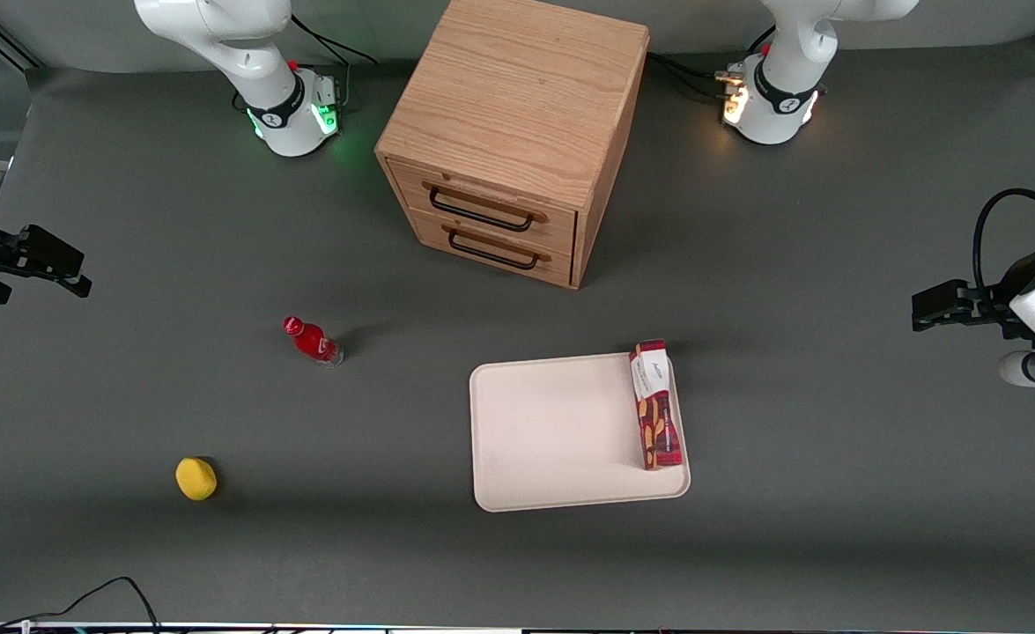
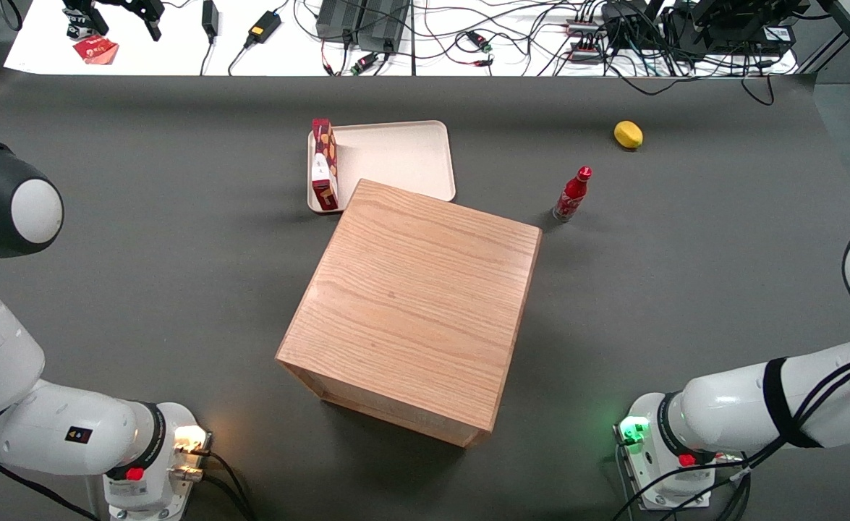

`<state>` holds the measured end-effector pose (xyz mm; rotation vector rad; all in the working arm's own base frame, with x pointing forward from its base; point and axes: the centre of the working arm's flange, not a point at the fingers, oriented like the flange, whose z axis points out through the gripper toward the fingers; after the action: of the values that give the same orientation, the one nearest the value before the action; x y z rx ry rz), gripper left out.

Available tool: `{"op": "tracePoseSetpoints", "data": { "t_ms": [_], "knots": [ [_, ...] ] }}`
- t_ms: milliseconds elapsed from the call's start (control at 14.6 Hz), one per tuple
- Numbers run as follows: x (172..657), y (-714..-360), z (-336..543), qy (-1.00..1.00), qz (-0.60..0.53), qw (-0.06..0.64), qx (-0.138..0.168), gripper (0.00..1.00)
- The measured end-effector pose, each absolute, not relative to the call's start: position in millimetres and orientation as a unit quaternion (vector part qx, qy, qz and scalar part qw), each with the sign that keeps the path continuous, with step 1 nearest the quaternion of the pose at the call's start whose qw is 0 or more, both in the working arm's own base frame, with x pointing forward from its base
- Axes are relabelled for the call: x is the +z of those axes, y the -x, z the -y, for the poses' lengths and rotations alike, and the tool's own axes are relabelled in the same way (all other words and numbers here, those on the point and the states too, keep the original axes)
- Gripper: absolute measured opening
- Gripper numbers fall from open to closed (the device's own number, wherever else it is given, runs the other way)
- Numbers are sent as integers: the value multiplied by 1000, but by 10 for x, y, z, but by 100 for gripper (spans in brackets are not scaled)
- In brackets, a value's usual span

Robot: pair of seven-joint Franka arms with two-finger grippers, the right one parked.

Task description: Place red cookie box on tray

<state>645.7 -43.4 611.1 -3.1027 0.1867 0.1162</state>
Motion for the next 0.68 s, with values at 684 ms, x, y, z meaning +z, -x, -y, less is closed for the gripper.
{"op": "tracePoseSetpoints", "data": {
  "t_ms": [684],
  "knots": [
    [6146,-6379,161,997,-43,13,58,100]
  ]
}}
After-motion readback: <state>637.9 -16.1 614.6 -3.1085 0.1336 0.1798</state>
